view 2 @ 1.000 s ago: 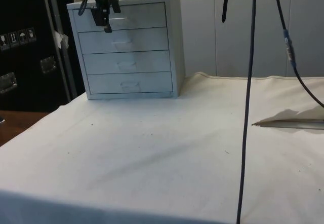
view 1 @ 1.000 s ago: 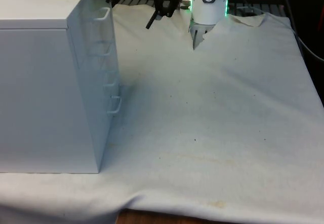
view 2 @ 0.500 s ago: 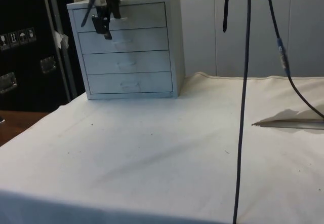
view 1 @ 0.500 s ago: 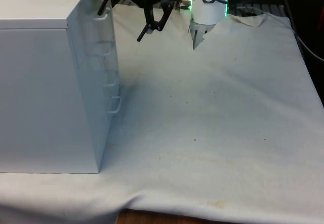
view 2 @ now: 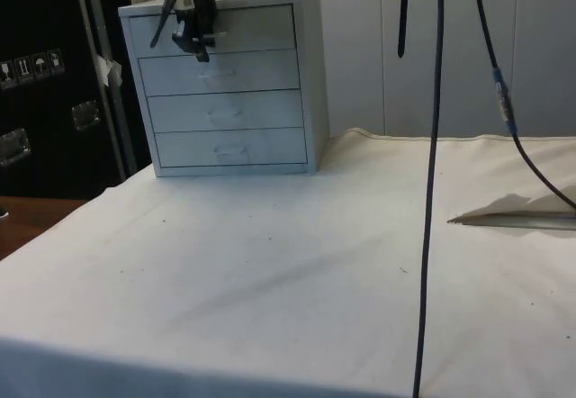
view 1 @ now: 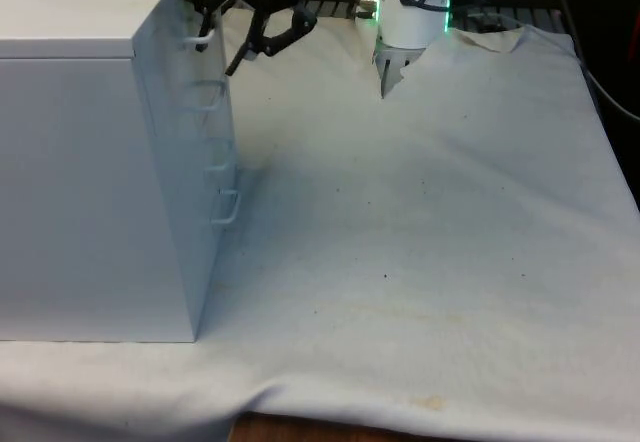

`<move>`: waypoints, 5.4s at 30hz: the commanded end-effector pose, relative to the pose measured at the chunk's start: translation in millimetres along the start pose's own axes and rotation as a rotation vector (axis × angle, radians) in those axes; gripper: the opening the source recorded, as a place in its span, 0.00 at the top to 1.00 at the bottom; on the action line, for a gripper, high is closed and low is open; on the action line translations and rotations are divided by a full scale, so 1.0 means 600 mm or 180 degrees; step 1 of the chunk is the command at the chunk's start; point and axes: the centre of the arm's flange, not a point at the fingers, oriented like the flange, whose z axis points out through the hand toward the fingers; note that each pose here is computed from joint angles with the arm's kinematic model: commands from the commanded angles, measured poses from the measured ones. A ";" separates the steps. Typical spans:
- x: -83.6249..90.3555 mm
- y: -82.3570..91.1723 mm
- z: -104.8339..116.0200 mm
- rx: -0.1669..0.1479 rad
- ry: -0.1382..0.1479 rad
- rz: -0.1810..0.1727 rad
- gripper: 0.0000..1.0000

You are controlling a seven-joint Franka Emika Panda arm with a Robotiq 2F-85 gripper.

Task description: Open the drawer, then close it.

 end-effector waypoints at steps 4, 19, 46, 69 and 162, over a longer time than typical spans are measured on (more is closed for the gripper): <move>0.000 -0.009 0.005 0.0016 0.0022 -0.0004 0.81; 0.000 0.015 -0.005 -0.0062 0.0013 0.0000 1.00; 0.012 -0.044 -0.061 -0.0179 -0.0062 -0.0133 1.00; 0.027 -0.133 -0.114 -0.0376 -0.0199 -0.0215 1.00; 0.039 -0.371 -0.197 -0.0495 -0.0296 -0.0013 0.00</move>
